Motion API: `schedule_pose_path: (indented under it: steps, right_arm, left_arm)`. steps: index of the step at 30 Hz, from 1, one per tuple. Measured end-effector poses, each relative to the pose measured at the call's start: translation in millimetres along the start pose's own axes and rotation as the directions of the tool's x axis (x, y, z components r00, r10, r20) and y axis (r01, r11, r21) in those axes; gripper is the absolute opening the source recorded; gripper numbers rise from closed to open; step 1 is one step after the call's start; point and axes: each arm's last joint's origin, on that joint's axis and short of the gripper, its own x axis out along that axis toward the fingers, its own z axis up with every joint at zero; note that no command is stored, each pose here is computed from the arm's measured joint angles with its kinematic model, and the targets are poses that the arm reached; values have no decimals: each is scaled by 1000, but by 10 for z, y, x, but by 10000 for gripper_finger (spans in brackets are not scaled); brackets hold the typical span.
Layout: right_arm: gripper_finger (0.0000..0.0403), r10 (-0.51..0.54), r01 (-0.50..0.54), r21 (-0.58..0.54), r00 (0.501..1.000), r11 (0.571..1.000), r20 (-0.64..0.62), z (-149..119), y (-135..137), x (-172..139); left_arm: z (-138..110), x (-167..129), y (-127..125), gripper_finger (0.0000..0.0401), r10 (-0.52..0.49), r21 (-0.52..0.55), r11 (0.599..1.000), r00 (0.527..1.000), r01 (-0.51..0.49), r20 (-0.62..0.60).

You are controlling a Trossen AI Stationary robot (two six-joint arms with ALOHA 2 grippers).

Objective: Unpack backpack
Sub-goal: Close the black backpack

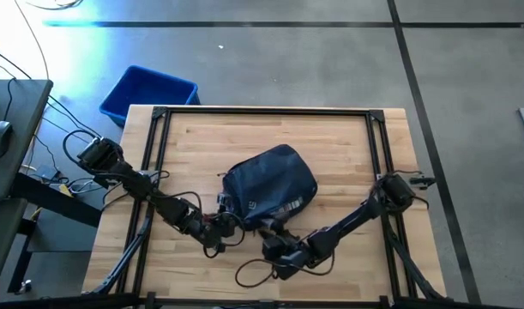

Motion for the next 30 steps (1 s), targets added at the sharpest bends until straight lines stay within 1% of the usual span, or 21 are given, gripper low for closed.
schedule_pose_path:
  steps: [2, 7, 10, 12, 17, 21, 23, 25, 28, 30]
  right_arm:
    - [178, -9, 8, -55, 1000, 998, -6, -4, -32, 59]
    - [156, -20, 20, -57, 1000, 998, 10, 27, -88, 127]
    - [151, 13, -10, -70, 999, 998, 44, 63, -74, 109]
    - [151, 11, -6, -79, 998, 997, 55, 79, -63, 86]
    - [151, 1, 2, -45, 998, 999, 64, 95, -83, 102]
    - [141, -9, 6, 58, 999, 998, 50, 79, -127, 167]
    - [126, -9, 5, 97, 999, 995, 46, 74, -141, 188]
    - [103, -8, 3, 110, 999, 994, 46, 74, -141, 188]
    - [51, -8, 2, 113, 999, 994, 48, 77, -133, 176]
    - [16, -29, 24, 123, 999, 992, 46, 81, -118, 144]
  left_arm:
    - [-1, 1, 0, 0, -1, 1, 1000, 1000, 1, -1]
    - [-1, 1, -1, 0, -6, 2, 1000, 1000, 6, -1]
    - [-1, 1, -2, 0, -9, 10, 1000, 1000, 9, -1]
    - [-1, 1, -2, 0, -9, 10, 1000, 1000, 9, -1]
    - [2, 0, -2, 0, -9, 8, 1000, 1000, 9, 0]
    - [4, 0, -2, 0, -9, 7, 1000, 1000, 9, 3]
    - [6, 0, -2, 0, -8, 7, 1000, 1000, 8, 5]
    - [7, 0, -2, 0, -9, 7, 1000, 1000, 9, 5]
    - [8, 0, -2, 0, -9, 6, 1000, 1000, 8, 6]
    - [14, 0, 0, 0, -8, 4, 1000, 1000, 8, 8]
